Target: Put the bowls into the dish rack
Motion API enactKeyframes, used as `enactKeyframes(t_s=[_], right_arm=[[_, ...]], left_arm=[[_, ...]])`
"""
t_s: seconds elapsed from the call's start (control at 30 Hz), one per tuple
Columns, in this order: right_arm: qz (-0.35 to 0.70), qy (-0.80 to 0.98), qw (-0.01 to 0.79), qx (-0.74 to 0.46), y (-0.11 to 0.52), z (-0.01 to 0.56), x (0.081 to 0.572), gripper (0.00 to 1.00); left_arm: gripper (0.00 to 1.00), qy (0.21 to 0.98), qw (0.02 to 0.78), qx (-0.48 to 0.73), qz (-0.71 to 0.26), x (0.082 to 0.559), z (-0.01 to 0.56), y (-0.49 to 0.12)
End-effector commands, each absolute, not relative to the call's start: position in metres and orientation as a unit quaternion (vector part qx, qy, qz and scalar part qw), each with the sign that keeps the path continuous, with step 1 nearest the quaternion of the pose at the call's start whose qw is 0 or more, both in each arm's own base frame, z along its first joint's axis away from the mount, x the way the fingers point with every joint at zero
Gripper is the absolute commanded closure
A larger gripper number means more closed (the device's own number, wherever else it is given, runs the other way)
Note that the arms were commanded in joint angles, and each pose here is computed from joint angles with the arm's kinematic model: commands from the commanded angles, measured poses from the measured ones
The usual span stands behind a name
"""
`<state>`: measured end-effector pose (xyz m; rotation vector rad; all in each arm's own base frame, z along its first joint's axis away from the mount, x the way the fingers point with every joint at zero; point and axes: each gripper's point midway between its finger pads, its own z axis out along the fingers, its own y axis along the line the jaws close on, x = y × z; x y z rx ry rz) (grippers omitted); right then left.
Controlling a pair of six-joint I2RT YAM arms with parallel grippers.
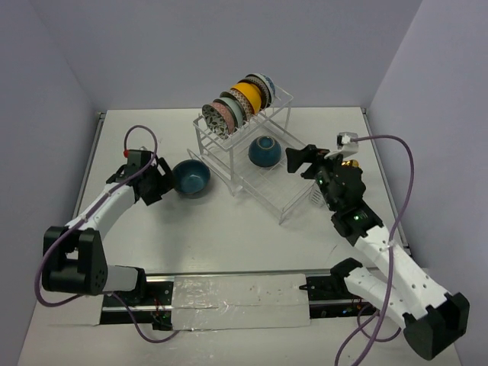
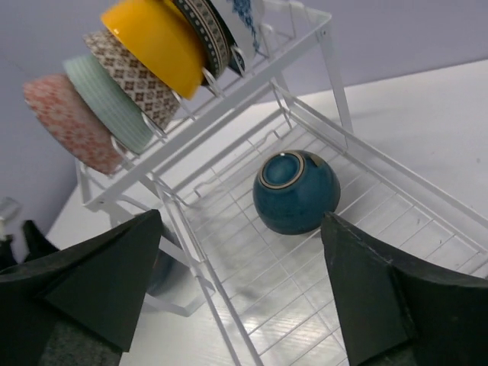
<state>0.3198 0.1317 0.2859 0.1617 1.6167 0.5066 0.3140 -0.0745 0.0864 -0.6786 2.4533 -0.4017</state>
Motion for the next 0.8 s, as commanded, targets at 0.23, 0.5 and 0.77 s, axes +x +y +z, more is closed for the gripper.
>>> enactKeyframes(t_s=[0.23, 0.5, 0.77], right_arm=[[0.242, 0.671, 0.695, 0.090, 0.108, 0.302, 0.280, 0.02], [0.237, 0.680, 0.686, 0.099, 0.107, 0.295, 0.283, 0.00], [0.244, 0.673, 0.693, 0.087, 0.109, 0.296, 0.279, 0.00]], left_arm=[[0.27, 0.902, 0.314, -0.275, -0.108, 0.367, 0.097, -0.073], [0.43, 0.911, 0.299, -0.270, -0.087, 0.376, 0.086, -0.079], [0.50, 0.918, 0.288, -0.263, -0.071, 0.377, 0.075, -0.083]])
